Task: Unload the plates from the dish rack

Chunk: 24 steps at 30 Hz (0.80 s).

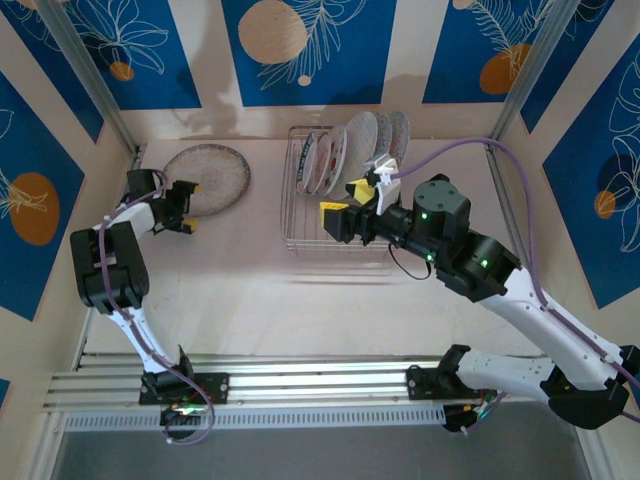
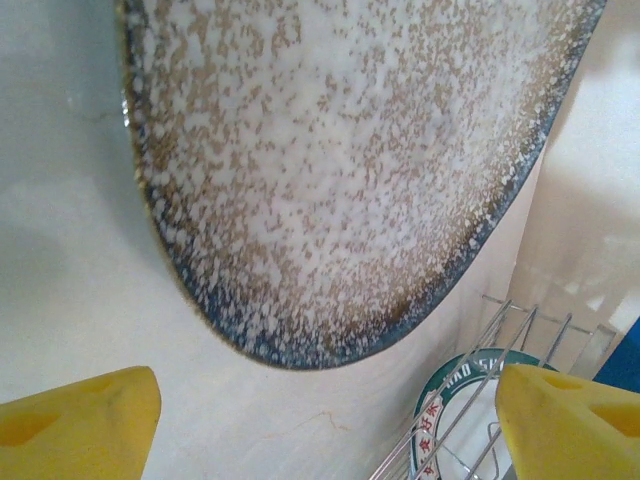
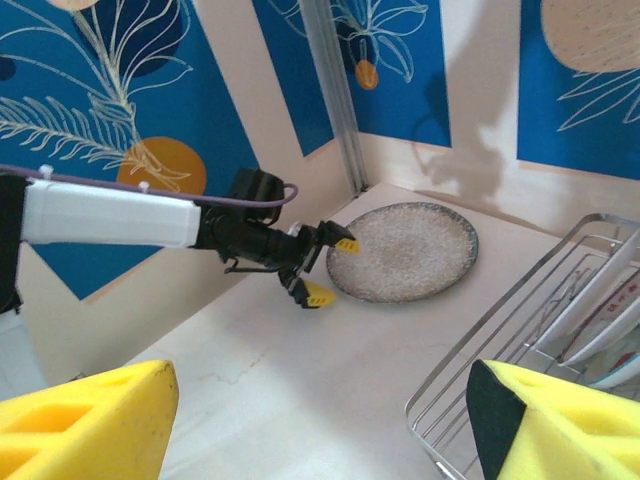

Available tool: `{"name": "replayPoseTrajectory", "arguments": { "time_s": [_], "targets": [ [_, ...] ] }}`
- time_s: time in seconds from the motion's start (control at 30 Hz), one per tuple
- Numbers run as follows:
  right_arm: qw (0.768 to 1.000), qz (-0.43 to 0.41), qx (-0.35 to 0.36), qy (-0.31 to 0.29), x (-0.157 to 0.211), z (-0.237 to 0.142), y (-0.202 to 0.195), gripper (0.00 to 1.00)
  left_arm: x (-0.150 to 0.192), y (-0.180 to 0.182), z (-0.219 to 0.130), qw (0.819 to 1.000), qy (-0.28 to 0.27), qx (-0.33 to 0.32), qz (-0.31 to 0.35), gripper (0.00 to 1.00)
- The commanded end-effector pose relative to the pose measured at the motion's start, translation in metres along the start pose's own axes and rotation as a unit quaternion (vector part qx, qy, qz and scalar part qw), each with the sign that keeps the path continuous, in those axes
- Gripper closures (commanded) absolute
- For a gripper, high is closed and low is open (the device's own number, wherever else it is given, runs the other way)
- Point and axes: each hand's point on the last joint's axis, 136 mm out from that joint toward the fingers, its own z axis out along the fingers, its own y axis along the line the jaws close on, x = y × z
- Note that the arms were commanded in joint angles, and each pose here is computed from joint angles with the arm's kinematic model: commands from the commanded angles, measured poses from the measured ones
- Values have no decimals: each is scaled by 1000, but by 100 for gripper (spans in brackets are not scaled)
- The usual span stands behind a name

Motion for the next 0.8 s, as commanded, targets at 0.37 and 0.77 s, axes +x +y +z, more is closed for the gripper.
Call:
{"name": "replayPoseTrajectory", "arguments": {
  "time_s": [0.37, 0.77],
  "targets": [
    [941, 157, 299, -36, -49, -60, -147, 36, 79, -45, -95, 993, -52, 50, 95, 13],
    [900, 199, 387, -5, -37, -36, -243, 43, 231, -118, -195, 908, -88, 184, 366, 12]
  ]
}}
